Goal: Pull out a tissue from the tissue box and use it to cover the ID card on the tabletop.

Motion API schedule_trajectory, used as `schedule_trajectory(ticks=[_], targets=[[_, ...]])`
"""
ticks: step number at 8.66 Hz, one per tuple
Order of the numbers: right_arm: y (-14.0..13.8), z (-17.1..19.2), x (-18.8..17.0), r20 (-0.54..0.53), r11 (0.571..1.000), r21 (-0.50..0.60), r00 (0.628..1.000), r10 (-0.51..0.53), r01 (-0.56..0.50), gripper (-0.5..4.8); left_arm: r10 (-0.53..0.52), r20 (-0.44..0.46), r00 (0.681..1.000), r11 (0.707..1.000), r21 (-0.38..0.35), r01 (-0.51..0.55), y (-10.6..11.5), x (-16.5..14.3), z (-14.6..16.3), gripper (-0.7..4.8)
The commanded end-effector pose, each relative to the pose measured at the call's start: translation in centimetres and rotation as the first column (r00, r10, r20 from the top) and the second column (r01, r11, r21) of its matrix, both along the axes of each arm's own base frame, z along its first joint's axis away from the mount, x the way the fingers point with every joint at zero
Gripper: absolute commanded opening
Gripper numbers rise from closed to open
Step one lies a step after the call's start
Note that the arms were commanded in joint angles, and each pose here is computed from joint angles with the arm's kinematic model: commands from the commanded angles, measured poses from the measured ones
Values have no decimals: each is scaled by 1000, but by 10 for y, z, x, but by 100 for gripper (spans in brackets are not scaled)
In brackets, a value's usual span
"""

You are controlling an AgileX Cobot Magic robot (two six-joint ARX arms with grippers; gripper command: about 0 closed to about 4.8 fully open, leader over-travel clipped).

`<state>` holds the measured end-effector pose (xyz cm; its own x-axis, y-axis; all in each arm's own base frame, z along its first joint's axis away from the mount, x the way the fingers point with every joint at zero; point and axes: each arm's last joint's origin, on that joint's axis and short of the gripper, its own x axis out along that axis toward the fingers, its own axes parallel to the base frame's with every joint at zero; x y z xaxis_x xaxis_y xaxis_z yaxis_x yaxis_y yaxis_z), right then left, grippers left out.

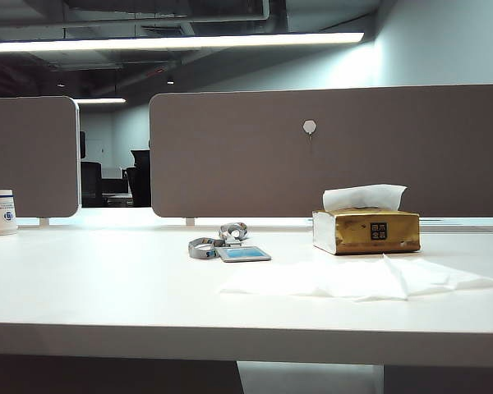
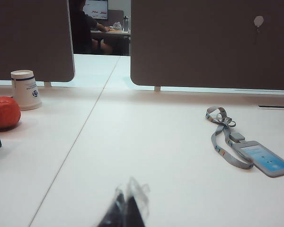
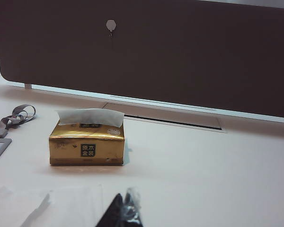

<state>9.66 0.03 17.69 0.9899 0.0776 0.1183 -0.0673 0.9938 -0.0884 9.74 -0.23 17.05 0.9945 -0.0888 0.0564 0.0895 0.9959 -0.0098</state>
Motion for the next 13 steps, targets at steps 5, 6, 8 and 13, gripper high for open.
schedule_trajectory(ticks=[5,6,8,13], targets=[[0,-3,0,-38,1000,-2,999,0,0,-5,2,14,1000,1000,3,-2,0,0,2,-5],[0,-5,0,-52,1000,-1,999,0,0,-4,2,14,1000,1000,3,-2,0,0,2,-5],[0,-7,0,-70,1000,-1,998,0,0,-4,-1,15,1000,1000,4,1,0,0,2,-5],[0,-6,0,-69,1000,0,998,0,0,-4,-103,15,995,995,10,103,-3,-1,2,-6]])
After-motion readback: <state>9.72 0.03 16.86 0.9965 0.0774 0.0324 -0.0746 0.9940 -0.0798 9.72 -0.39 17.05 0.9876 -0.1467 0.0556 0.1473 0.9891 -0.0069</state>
